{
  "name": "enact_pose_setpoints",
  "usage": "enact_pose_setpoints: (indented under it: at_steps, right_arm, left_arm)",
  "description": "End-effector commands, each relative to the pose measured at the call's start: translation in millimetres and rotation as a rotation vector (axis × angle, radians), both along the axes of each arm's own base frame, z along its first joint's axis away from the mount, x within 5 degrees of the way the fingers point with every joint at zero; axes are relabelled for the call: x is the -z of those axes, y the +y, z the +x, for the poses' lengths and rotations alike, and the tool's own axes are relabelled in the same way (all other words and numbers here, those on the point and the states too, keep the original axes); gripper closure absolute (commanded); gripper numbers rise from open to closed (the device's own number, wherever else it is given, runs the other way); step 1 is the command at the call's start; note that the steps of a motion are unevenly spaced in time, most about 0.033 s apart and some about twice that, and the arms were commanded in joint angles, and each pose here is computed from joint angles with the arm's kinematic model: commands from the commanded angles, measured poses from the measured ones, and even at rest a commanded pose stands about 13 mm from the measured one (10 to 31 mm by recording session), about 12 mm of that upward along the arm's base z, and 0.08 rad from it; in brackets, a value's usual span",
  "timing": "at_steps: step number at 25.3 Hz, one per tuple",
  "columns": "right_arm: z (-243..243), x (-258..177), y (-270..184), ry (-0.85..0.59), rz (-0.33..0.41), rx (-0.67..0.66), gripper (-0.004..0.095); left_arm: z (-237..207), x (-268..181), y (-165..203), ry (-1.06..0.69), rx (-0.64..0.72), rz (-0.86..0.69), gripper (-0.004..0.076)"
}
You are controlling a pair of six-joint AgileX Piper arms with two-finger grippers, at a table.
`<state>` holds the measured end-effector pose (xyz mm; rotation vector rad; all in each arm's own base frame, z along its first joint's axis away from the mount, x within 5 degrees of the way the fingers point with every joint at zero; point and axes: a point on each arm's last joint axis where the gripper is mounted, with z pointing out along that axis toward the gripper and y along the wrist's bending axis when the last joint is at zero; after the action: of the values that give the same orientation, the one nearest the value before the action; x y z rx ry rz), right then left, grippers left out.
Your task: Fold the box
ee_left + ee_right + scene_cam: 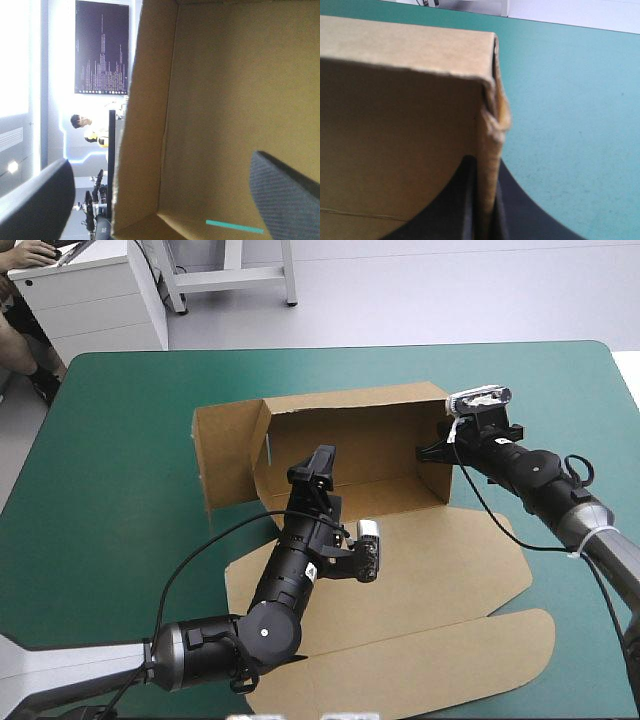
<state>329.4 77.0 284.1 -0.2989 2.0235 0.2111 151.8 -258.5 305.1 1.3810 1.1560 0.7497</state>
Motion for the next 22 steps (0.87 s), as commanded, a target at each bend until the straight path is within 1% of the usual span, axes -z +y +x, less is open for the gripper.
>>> enact_pose_setpoints:
  at_steps: [1, 9, 15, 16, 17, 18, 19, 20, 21, 22]
  right_arm:
    - [6, -27, -7, -0.119, -0.028, 0.058, 0.0926]
    - [10, -47, -6, -0.178, -0.018, 0.056, 0.0926]
    - [16, -53, -6, -0.198, -0.020, 0.061, 0.0926]
    - [18, -52, -5, -0.195, -0.019, 0.057, 0.0926]
    - [18, -52, -5, -0.195, -0.019, 0.057, 0.0926]
    - [18, -51, -4, -0.190, -0.019, 0.052, 0.0926]
    - [18, -51, -4, -0.187, -0.018, 0.050, 0.0927]
    - [18, -50, -3, -0.185, -0.025, 0.038, 0.0927]
    - [18, -50, -3, -0.185, -0.029, 0.034, 0.0927]
    - [18, -50, -3, -0.184, -0.031, 0.029, 0.0927]
  left_arm:
    - [-3, -26, 2, -0.120, 0.000, -0.051, 0.0052]
    - [-2, -27, 5, -0.134, -0.029, -0.053, 0.0052]
    - [-2, -27, 4, -0.133, -0.027, -0.053, 0.0052]
    - [-2, -26, 5, -0.117, -0.035, -0.057, 0.0078]
    - [-3, -24, 5, -0.097, -0.039, -0.061, 0.0120]
    - [-3, -18, 7, -0.027, -0.070, -0.051, 0.0364]
    - [-3, -16, 8, -0.007, -0.078, -0.026, 0.0511]
    - [-4, -13, 10, 0.016, -0.062, 0.070, 0.0706]
    - [-5, -14, 10, 0.023, -0.050, 0.099, 0.0697]
    - [-5, -22, 10, 0.092, -0.027, 0.089, 0.0713]
